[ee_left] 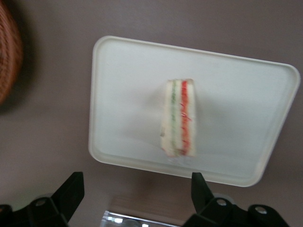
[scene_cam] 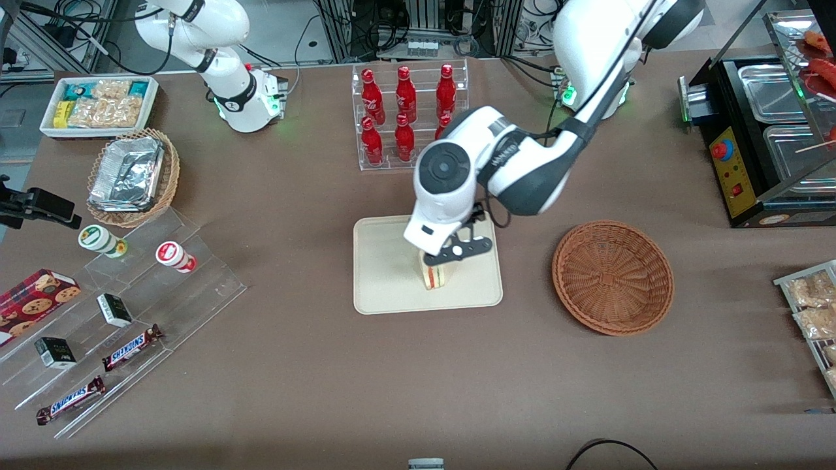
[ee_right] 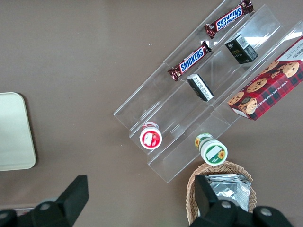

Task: Place sandwich from basket to tray

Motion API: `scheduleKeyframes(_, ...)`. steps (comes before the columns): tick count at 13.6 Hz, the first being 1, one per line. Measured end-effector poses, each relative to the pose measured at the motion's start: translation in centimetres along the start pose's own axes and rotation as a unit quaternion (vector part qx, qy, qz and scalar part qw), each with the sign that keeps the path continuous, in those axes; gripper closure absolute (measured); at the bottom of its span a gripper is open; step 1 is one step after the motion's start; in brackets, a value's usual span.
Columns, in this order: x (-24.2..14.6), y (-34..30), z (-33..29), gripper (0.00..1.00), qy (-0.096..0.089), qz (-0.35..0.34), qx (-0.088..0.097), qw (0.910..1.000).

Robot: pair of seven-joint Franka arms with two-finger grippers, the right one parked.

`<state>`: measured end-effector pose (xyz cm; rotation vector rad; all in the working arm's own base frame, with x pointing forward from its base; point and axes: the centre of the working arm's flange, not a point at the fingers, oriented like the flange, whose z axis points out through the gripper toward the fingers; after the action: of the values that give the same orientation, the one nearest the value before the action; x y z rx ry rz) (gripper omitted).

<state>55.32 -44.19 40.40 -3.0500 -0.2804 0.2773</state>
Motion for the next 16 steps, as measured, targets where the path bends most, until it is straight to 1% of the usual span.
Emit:
scheduleKeyframes(2,3.6,-4.9,-1.0,0.00,-0.017,0.033,0.012,0.9992)
scheduleKeyframes(4,6.5,-10.1,-2.1,0.00,-0.034,0.047,0.020,0.9981)
scheduleKeyframes(6,8.3,-15.0,-2.7,0.00,-0.043,0.071,0.023,0.9963)
scheduleKeyframes(9,9.2,-20.3,-3.8,0.00,-0.046,0.104,0.022,0.9932)
scheduleKeyframes(13,8.8,-24.9,-5.6,0.00,-0.038,0.138,0.022,0.9894)
scheduleKeyframes(15,9.0,-27.8,-6.0,0.00,-0.036,0.159,0.018,0.9864)
scheduleKeyframes(16,9.1,-29.7,-6.2,0.00,-0.038,0.164,0.010,0.9857)
